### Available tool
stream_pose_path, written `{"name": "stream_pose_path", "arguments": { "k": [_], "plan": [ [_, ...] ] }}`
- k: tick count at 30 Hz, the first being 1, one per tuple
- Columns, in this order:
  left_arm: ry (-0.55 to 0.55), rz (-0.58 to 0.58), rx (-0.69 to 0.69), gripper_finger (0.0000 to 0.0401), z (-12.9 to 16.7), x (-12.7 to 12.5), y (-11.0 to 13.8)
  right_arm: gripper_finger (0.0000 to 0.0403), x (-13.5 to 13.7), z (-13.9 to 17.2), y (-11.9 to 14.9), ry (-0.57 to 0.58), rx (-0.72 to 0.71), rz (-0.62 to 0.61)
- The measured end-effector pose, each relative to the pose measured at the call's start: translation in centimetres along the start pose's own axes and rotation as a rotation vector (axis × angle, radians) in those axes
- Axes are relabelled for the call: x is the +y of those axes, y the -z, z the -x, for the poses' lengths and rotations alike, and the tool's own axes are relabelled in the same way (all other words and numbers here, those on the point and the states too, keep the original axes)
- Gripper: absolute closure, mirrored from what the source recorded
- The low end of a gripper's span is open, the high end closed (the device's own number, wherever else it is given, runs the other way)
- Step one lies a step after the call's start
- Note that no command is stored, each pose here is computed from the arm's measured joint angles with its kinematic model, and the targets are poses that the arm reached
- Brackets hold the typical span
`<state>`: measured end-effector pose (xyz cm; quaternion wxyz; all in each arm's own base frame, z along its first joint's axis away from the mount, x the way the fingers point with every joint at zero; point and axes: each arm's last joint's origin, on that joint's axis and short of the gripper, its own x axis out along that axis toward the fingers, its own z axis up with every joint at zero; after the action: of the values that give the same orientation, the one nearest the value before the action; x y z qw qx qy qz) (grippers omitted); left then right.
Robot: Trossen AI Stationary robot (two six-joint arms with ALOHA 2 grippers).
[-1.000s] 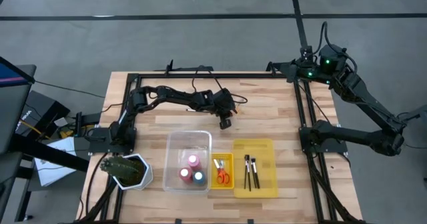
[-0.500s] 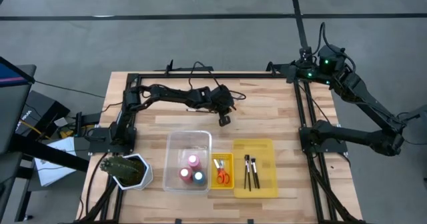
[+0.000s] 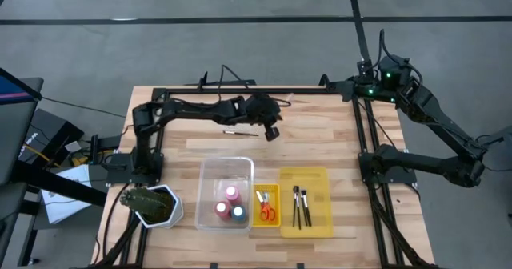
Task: Pick & Place Paint Supplies
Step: Put the yellow scissors into the left yellow bin
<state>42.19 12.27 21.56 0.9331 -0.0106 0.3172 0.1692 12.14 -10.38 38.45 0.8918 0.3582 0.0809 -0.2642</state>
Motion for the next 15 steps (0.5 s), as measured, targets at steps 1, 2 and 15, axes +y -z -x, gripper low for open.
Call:
{"name": "stream_pose_path", "arguments": {
  "k": [1, 2, 15],
  "plan": [
    [-0.024, 0.007, -0.016, 0.0401, 0.4, 0.1, -0.4, 0.0395, 0.0, 0.0, 0.0, 0.002, 0.001, -0.003],
    [-0.046, 0.018, -0.034, 0.0401, 0.9, 0.2, -0.8, 0.0394, 0.0, 0.0, 0.0, 0.008, -0.001, -0.012],
    [-0.098, 0.071, -0.353, 0.0401, 5.9, 1.0, -5.6, 0.0311, -1.0, -3.2, -0.4, 0.062, 0.043, -0.095]
  ]
}}
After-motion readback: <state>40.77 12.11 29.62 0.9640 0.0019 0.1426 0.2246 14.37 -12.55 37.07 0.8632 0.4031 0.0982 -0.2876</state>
